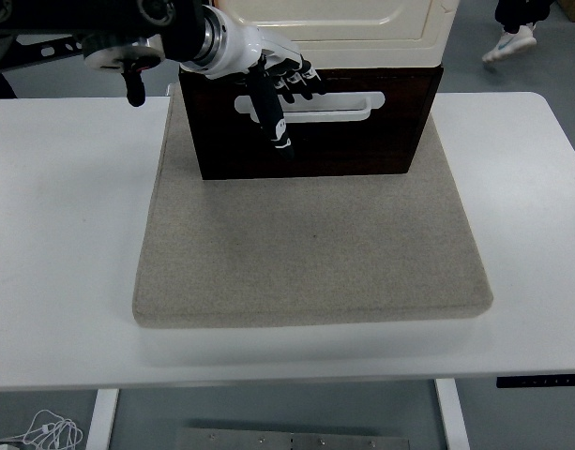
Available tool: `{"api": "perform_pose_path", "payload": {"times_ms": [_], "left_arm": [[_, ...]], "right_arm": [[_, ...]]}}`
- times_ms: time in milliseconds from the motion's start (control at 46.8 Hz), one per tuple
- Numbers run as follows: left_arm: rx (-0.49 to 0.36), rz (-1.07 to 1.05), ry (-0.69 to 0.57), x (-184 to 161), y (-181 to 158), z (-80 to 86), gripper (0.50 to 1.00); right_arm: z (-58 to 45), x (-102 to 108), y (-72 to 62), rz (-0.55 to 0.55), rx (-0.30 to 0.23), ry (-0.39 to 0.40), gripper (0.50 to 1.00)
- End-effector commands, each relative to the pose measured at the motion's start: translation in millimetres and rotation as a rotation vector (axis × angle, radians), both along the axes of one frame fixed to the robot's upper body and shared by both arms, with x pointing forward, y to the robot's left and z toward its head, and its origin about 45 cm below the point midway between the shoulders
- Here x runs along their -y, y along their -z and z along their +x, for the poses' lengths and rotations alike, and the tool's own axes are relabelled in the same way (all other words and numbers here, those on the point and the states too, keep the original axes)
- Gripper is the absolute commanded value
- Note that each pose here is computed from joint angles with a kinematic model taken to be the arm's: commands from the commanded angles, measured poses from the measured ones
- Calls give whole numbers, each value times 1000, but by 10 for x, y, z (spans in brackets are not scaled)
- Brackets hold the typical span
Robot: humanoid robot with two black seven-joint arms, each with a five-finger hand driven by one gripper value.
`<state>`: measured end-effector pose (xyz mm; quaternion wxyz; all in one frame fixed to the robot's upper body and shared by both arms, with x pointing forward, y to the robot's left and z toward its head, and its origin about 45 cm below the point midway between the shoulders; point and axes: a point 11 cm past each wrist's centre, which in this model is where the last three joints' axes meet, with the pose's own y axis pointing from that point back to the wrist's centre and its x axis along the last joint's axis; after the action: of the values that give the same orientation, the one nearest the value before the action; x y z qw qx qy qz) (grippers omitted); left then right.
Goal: Open the drawer under the combination cabinet
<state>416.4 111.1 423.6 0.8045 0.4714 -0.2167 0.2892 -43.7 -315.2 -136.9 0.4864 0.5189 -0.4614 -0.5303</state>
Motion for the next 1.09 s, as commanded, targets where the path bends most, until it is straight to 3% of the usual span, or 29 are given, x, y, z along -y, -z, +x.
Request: {"api": "perform_pose_path", "payload": {"times_ms": [0,1068], "left_arm": [[6,1,-8,-13,-7,29,1000],[1,7,-41,-56,65,177,1000]], "right_arm": [[0,0,0,0,0,0,926],[0,0,0,0,0,0,926]]}}
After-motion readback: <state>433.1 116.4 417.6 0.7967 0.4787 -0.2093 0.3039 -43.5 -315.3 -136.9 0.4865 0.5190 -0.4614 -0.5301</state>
